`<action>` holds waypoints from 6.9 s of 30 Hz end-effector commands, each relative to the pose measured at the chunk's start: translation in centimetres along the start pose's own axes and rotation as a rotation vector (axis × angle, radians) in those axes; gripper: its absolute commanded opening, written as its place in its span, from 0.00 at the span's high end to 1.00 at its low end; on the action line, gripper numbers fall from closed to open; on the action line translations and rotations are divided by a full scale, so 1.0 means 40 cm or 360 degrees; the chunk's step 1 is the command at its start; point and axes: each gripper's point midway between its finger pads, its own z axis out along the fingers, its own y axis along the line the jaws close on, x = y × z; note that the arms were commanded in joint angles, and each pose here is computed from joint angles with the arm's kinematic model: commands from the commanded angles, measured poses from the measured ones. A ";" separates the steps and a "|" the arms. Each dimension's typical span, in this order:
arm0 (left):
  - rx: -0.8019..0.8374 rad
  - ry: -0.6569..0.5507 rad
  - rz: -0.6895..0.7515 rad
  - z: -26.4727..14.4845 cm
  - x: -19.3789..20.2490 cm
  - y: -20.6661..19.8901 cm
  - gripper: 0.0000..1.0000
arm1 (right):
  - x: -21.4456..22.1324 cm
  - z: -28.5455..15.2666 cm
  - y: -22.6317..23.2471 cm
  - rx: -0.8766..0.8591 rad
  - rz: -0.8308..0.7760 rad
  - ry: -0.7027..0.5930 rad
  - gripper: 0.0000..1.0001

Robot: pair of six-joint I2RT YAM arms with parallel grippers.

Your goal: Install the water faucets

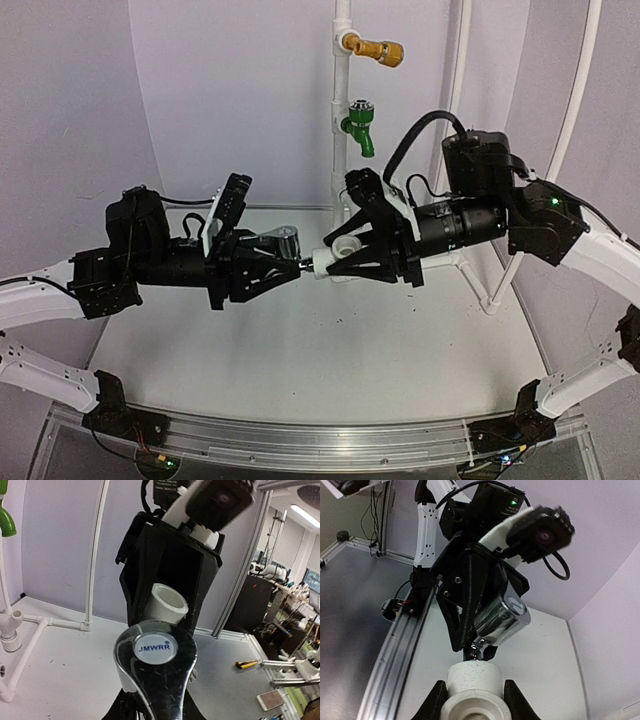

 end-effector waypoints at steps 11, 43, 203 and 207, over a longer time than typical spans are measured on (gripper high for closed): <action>-0.0122 0.0135 0.0762 -0.006 -0.025 -0.072 1.00 | 0.100 0.028 -0.052 -0.0538 0.1319 0.0097 0.81; 0.0041 -0.0649 -0.0716 -0.039 -0.182 0.006 1.00 | -0.048 -0.097 -0.065 0.0238 -0.0814 -0.0011 0.13; -0.0150 -0.0413 -0.0611 -0.023 -0.174 0.037 1.00 | -0.008 -0.132 -0.012 0.0274 -0.1131 -0.0003 0.09; -0.0035 -0.0413 -0.0731 -0.021 -0.172 0.020 1.00 | 0.030 -0.108 -0.015 0.0331 -0.1411 0.0107 0.08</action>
